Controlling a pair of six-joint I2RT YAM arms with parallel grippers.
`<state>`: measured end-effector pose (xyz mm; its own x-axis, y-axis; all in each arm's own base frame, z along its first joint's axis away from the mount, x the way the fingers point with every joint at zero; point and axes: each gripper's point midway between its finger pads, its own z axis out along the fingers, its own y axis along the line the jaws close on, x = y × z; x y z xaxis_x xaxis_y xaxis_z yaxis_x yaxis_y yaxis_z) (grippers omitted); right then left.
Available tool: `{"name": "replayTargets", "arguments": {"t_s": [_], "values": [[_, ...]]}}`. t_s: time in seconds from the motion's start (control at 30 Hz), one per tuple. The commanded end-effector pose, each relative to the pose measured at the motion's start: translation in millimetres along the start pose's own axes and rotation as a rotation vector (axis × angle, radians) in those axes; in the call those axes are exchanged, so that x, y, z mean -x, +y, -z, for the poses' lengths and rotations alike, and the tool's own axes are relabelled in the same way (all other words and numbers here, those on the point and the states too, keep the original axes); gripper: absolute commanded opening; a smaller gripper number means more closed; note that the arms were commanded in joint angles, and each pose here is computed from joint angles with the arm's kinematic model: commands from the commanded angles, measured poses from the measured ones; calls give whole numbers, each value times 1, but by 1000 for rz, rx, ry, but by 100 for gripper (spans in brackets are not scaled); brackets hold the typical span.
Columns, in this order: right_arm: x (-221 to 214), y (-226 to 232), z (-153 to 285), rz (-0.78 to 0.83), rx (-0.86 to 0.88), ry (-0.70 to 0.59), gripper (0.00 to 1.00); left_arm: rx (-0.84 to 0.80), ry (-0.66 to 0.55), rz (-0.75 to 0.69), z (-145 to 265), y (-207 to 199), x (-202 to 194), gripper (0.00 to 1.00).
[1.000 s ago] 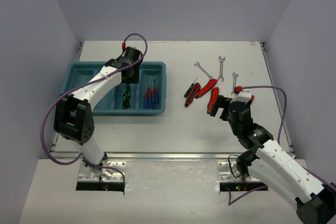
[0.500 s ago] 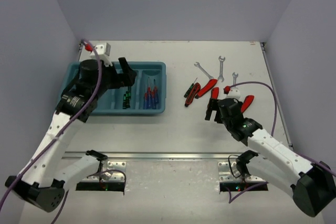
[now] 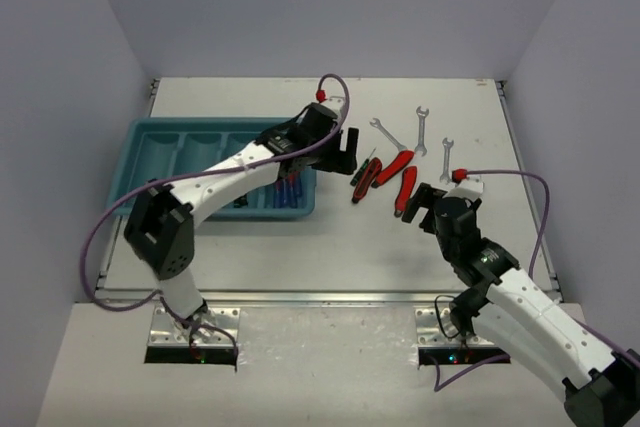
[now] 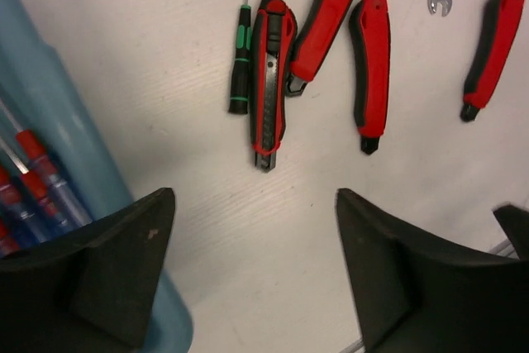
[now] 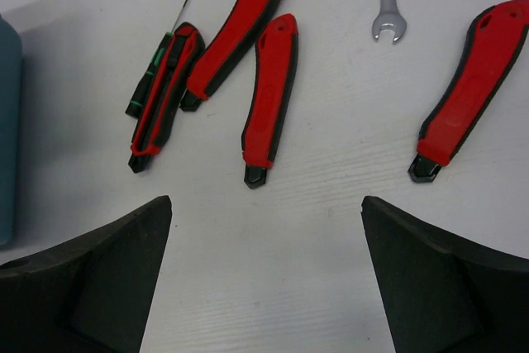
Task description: Sort the tools into containers
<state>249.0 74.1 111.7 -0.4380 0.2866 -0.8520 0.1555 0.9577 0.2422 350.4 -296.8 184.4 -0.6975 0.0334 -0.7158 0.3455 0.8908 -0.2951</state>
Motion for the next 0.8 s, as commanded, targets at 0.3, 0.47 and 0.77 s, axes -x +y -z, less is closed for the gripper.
{"name": "replayTargets", "arguments": {"t_s": [0.3, 0.47, 0.77], "values": [[23, -21, 5, -51, -92, -124, 95, 61, 32, 5, -133, -14, 6, 37], [21, -17, 5, -46, -74, -115, 94, 71, 73, -12, -154, -10, -8, 36], [19, -15, 4, -37, -63, -101, 94, 100, 122, -16, -177, 4, -29, 33]]}}
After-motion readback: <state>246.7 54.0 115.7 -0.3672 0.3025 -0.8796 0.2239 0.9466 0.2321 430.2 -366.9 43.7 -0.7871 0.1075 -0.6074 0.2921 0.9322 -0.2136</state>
